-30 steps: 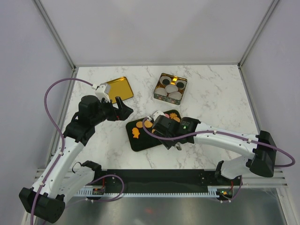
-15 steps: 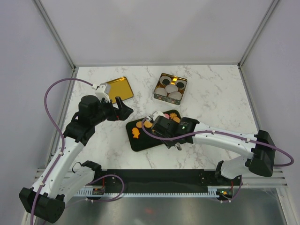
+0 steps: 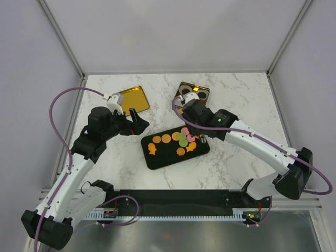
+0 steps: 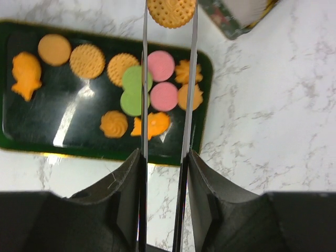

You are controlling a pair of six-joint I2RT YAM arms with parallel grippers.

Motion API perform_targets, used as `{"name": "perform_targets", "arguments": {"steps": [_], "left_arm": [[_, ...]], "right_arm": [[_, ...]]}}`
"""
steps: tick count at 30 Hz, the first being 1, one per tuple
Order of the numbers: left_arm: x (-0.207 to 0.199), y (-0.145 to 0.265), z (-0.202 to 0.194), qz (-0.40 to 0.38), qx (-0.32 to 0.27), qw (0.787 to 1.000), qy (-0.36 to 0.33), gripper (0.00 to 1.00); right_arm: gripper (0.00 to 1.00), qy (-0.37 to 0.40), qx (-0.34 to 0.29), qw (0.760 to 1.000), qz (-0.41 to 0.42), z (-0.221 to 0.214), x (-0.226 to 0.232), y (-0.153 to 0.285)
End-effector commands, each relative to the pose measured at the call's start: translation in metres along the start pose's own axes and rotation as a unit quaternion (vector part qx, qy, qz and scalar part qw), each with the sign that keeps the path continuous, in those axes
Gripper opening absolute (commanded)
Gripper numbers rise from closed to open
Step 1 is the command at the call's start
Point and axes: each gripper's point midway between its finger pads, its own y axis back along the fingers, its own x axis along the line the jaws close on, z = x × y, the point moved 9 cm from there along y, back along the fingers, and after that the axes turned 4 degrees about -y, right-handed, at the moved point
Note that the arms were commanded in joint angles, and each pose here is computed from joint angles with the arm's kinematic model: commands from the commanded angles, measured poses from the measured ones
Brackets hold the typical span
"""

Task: Pack the cookies

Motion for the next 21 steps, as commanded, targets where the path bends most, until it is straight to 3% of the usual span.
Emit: {"name": "perform_targets", "arguments": {"steps": [1,12,21], "left_arm": [[-0.007,0.005,0.015,-0.011,-0.026,0.999,-0.015,0.99],[-0.006,0.006,0.015,-0.007,-0.030,0.999,-0.016,0.99],[-0.006,0.007,0.015,-0.005,-0.032,0.999,-0.018,0.99]], "right_arm": [[0.33,-0.048,-0.071,0.996,-0.031,0.043,-0.017,-0.007],[0.32,-0.118,-0.067,0.986,-0.095,0.090,-0.059,-0.092],[0.32,-0.125,-0.050,0.986,-0.098,0.087,-0.064,-0.125]]}}
